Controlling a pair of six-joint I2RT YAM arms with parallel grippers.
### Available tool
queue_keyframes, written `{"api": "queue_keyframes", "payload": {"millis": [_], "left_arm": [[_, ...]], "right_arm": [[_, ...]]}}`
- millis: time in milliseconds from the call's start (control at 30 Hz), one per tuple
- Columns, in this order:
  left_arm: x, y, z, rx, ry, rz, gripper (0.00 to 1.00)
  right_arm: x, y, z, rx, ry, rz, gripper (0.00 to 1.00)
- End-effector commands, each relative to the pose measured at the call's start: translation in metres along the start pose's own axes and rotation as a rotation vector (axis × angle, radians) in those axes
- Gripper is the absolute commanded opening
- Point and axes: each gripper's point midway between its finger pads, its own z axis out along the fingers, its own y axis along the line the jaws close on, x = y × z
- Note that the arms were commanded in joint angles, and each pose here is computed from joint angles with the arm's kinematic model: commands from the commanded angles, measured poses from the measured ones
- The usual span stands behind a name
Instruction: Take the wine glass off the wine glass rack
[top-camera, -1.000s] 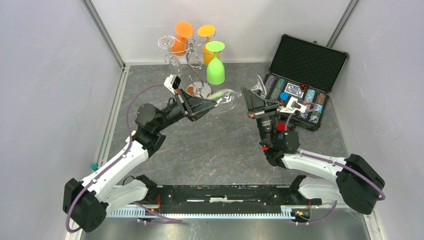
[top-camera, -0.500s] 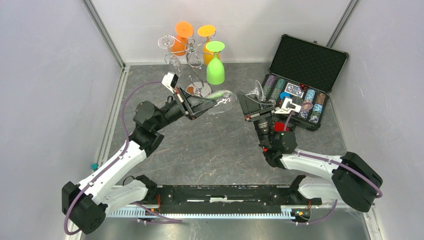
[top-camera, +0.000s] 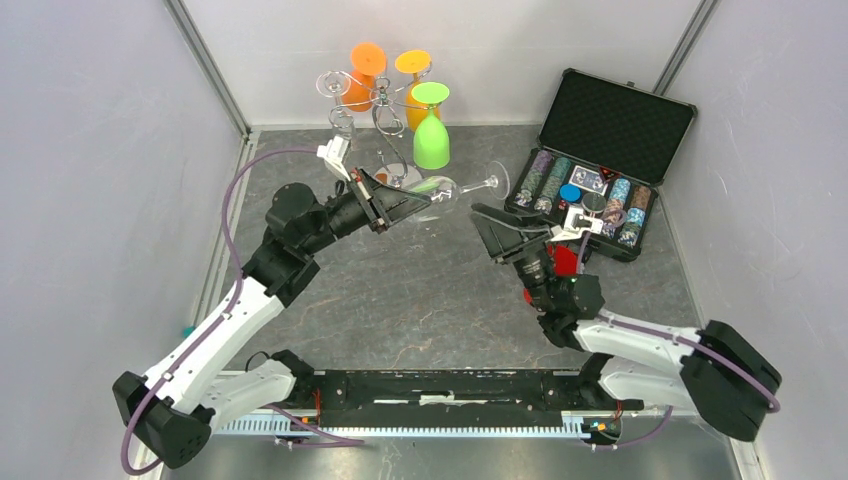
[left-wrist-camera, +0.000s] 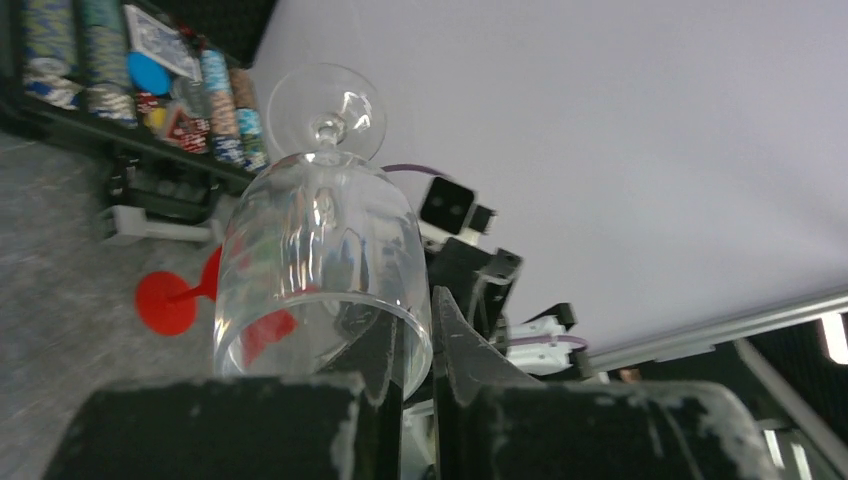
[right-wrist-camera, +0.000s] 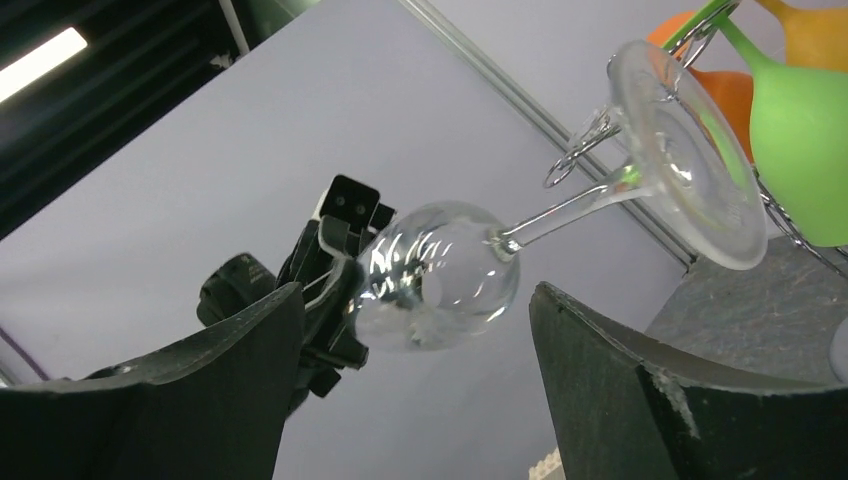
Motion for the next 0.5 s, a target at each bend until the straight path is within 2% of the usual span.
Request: {"api": "queue_keyframes", "payload": {"millis": [0, 133, 300, 467], "left_arm": [[-0.009, 0.006, -0.002, -0.113, 0.014, 0.191, 0.02], [-0.003, 0.029, -0.003, -0.266, 0.118, 0.282, 0.02], [0.000, 0.066, -0.007, -0.521, 0.204, 0.413, 0.02], [0.023, 0.085, 0.010, -0.615, 0.337, 0.491, 0.02]], "right_arm": [[0.014, -0.002, -0.021, 0.019, 0.126, -0.069, 0.88], [0.018, -0.028, -0.038, 0.162, 0.241, -0.248, 0.87], [-0.021, -0.058, -0.053, 0.443, 0.306, -0.565, 0.86], [-0.071, -0.069, -0.072, 0.657, 0.291, -0.788, 0.85]]}}
